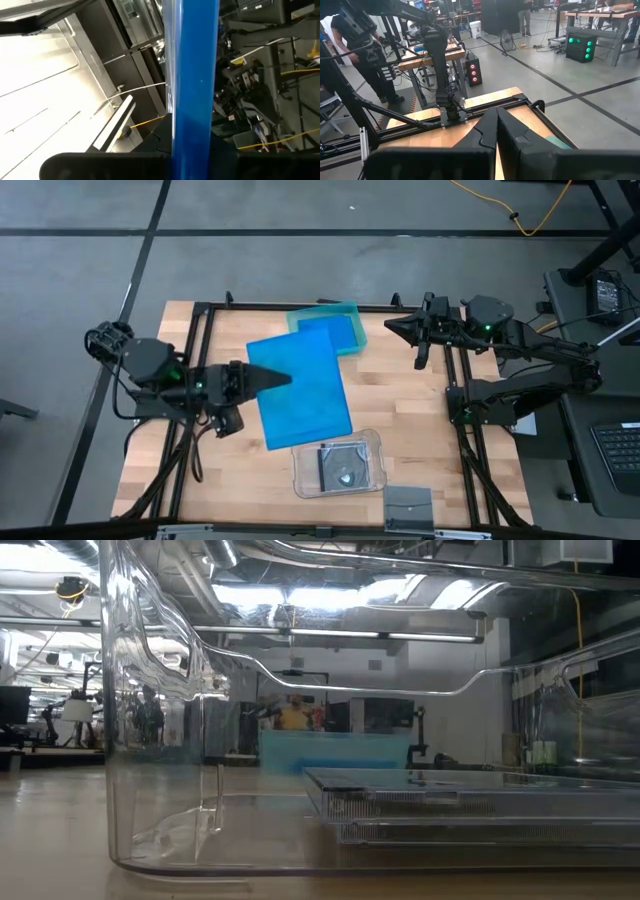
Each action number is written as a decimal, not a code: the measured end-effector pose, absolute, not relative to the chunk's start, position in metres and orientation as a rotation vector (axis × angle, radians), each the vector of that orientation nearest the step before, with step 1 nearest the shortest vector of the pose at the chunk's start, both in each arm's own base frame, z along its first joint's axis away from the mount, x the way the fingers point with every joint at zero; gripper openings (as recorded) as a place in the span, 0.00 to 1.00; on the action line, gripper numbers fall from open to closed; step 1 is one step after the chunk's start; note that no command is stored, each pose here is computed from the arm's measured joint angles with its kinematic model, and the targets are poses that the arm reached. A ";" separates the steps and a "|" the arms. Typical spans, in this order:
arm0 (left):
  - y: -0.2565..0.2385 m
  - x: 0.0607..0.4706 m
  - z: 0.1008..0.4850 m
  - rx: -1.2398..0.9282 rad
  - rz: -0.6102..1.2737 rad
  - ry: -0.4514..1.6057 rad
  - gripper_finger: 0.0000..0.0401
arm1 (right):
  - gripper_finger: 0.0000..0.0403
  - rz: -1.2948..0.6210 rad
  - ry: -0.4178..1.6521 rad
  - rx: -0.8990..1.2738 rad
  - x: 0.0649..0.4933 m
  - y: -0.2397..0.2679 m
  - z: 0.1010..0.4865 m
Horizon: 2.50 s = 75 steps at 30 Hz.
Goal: Pick & place jewel cases by type
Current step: Put the blue CD case into the green bin
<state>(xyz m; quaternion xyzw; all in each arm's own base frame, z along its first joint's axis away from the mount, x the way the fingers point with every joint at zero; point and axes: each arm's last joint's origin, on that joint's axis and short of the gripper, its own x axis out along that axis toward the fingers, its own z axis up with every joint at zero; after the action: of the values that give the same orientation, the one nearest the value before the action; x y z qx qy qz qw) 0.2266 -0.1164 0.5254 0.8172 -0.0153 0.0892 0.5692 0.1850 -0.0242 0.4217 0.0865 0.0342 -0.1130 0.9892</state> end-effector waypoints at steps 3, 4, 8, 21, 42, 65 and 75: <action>-0.117 0.226 0.526 1.846 0.212 -0.048 0.01 | 0.02 -0.227 0.068 0.174 0.185 -0.024 0.422; -0.117 0.226 0.527 1.797 0.217 -0.057 0.01 | 0.02 -0.227 0.068 0.174 0.185 -0.024 0.422; -0.114 0.225 0.531 1.559 0.239 -0.097 0.01 | 0.02 -0.244 0.067 0.173 0.185 -0.025 0.422; -0.078 0.206 0.547 0.678 0.274 -0.201 0.01 | 0.02 -0.244 0.084 0.162 0.185 -0.025 0.420; -0.031 0.183 0.560 -0.311 0.341 -0.389 0.01 | 0.02 -0.232 0.130 -0.041 0.185 -0.025 0.418; 0.031 0.239 0.501 -0.291 0.442 0.058 0.02 | 0.05 0.051 0.394 -0.006 0.196 -0.090 0.439; 0.034 0.258 0.495 -0.175 0.424 0.083 0.02 | 0.25 0.044 0.289 0.029 0.230 -0.127 0.444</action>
<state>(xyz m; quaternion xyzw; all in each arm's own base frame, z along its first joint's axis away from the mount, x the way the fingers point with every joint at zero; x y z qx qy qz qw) 0.2585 0.0339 0.4950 -0.0867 0.0410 0.2102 0.9730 0.2304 -0.1266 0.4439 0.0144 0.1439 0.0218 0.9893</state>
